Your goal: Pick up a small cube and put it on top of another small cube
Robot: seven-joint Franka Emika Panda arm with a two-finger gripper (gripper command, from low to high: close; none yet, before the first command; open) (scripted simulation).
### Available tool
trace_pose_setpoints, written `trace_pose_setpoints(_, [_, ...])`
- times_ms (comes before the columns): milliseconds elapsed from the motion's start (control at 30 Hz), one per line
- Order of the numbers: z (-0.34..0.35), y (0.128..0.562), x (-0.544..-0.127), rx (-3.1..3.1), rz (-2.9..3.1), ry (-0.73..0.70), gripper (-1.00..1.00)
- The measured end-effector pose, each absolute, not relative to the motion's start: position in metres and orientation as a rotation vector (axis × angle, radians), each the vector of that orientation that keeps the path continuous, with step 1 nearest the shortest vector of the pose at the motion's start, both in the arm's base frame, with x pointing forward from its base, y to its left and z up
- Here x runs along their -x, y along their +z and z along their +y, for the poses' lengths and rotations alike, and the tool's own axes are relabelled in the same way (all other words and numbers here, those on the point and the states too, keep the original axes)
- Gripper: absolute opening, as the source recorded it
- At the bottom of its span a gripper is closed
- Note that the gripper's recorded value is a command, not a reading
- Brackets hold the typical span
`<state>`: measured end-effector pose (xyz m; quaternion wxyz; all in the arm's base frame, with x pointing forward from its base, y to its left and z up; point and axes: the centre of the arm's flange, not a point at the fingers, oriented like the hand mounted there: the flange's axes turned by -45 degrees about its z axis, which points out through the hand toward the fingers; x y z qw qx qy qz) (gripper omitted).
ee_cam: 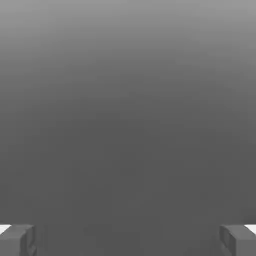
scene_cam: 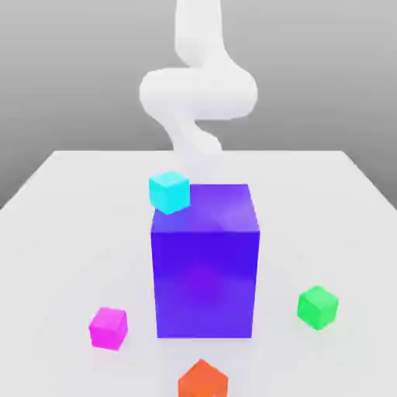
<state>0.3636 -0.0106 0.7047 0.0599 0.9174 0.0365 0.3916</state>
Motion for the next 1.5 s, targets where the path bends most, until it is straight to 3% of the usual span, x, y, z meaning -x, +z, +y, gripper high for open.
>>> trace_pose_setpoints(500, [-0.093, 0.625, -0.459, -2.098, 0.86, 0.618, 0.0])
trace_pose_setpoints(833, [-0.124, 0.547, -0.502, -1.578, 1.393, 0.209, 0.0])
trace_pose_setpoints(1167, [-0.126, 0.455, -0.523, -0.898, 1.915, -0.109, 0.0])
trace_pose_setpoints(1500, [-0.131, 0.35, -0.508, -0.069, 2.33, -0.326, 0.0])
